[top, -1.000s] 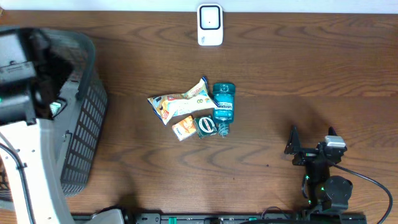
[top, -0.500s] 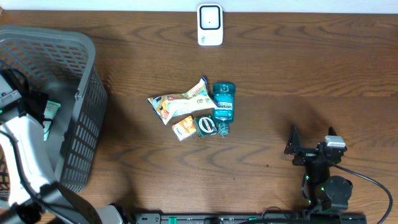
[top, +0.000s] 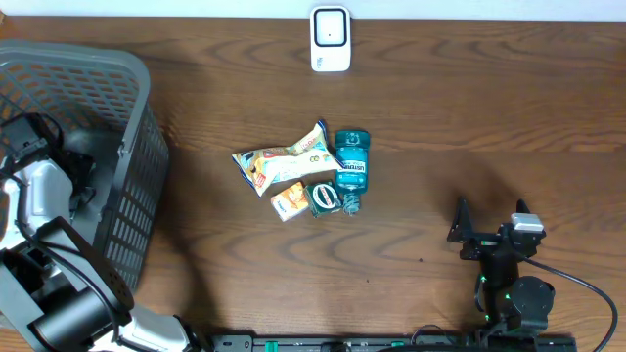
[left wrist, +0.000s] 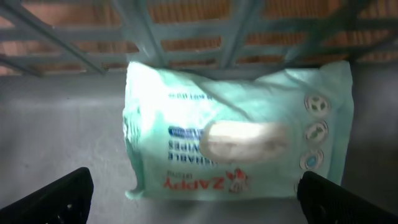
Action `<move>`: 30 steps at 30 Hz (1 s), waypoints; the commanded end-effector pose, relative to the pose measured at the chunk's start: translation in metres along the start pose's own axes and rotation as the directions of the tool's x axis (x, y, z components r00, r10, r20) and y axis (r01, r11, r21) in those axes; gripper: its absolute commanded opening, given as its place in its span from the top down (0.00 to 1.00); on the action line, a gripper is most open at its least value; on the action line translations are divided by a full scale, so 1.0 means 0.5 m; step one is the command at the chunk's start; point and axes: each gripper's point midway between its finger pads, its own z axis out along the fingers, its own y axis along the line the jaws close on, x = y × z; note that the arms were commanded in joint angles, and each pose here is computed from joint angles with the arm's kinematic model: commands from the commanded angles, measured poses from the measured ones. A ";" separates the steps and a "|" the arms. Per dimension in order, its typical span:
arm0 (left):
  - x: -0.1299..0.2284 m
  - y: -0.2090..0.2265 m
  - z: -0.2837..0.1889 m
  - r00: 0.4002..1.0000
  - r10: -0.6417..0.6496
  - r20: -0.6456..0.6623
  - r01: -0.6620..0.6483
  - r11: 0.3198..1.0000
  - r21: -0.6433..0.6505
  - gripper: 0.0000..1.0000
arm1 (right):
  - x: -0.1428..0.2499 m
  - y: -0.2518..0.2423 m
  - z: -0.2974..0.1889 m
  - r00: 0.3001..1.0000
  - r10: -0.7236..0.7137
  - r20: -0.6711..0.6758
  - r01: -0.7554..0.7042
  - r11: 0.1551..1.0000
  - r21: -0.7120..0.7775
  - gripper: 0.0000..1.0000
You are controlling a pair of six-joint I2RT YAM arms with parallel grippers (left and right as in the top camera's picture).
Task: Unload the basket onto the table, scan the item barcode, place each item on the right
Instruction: 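Reach the left gripper back into the basket toward the wipes pack, then grasp the light green wipes pack with the left gripper and lift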
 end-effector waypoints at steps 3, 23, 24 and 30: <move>-0.023 0.040 0.033 0.998 -0.065 0.000 0.065 0.997 -0.041 0.02 | 0.003 0.001 0.000 1.000 0.005 -0.005 -0.005 1.000 -0.003 0.01; 0.050 0.030 0.103 0.983 0.058 -0.177 -0.057 0.998 0.010 0.93 | 0.003 0.001 0.000 1.000 0.005 -0.005 -0.005 1.000 -0.003 0.01; 0.037 0.027 0.085 0.986 0.054 -0.158 -0.051 0.998 0.024 0.93 | 0.003 0.001 0.000 1.000 0.005 -0.005 -0.005 1.000 -0.003 0.01; -0.071 -0.015 -0.096 0.999 -0.006 0.039 -0.003 0.977 0.215 0.93 | 0.003 0.001 0.000 1.000 0.005 -0.005 -0.005 1.000 -0.003 0.01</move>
